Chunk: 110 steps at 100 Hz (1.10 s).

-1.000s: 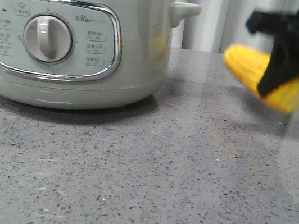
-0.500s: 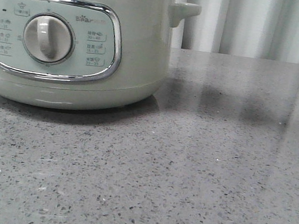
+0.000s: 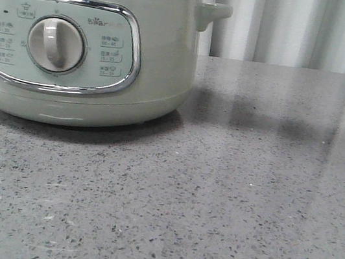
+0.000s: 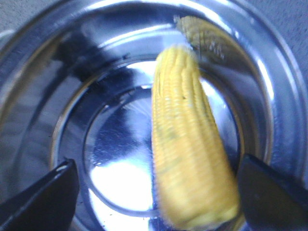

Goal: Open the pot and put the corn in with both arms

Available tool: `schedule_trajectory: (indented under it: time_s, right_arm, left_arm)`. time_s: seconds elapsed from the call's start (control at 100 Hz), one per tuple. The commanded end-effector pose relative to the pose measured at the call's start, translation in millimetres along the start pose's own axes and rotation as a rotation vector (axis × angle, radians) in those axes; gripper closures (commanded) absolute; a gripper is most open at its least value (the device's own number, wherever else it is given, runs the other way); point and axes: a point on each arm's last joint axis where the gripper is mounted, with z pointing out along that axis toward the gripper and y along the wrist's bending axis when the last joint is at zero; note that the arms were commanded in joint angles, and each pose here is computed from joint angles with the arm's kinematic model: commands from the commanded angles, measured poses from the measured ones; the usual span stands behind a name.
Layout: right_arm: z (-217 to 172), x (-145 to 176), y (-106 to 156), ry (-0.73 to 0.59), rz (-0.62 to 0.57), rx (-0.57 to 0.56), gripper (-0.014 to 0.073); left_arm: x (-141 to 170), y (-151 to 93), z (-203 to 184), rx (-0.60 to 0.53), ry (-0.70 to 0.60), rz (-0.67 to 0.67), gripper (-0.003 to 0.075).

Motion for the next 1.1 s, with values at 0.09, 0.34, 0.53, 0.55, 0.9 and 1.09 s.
schedule_trajectory:
  time_s: [0.09, 0.34, 0.53, 0.55, 0.9, 1.09]
  right_arm:
    - [-98, -30, 11, -0.240, -0.070, 0.012, 0.0176]
    - [-200, 23, 6, -0.332, -0.173, 0.125, 0.0659]
    - [-252, 118, -6, -0.471, -0.267, 0.212, 0.0645]
    - [-255, 129, -9, -0.478, -0.282, 0.228, 0.0645]
    - [-282, 259, -26, -0.744, -0.358, 0.303, 0.0645]
    - [-296, 270, -25, -0.872, -0.366, 0.302, 0.0645]
  left_arm:
    - [-11, -2, -3, 0.002, -0.045, 0.005, 0.0406]
    - [-5, -10, -29, 0.037, -0.041, 0.148, 0.0538]
    - [14, -11, -57, 0.033, -0.093, 0.237, 0.0706]
    - [16, -11, -58, 0.036, -0.090, 0.241, 0.0724]
    - [58, -7, -59, 0.060, -0.011, 0.229, 0.0738]
    - [57, -7, -59, 0.060, -0.013, 0.227, 0.0738]
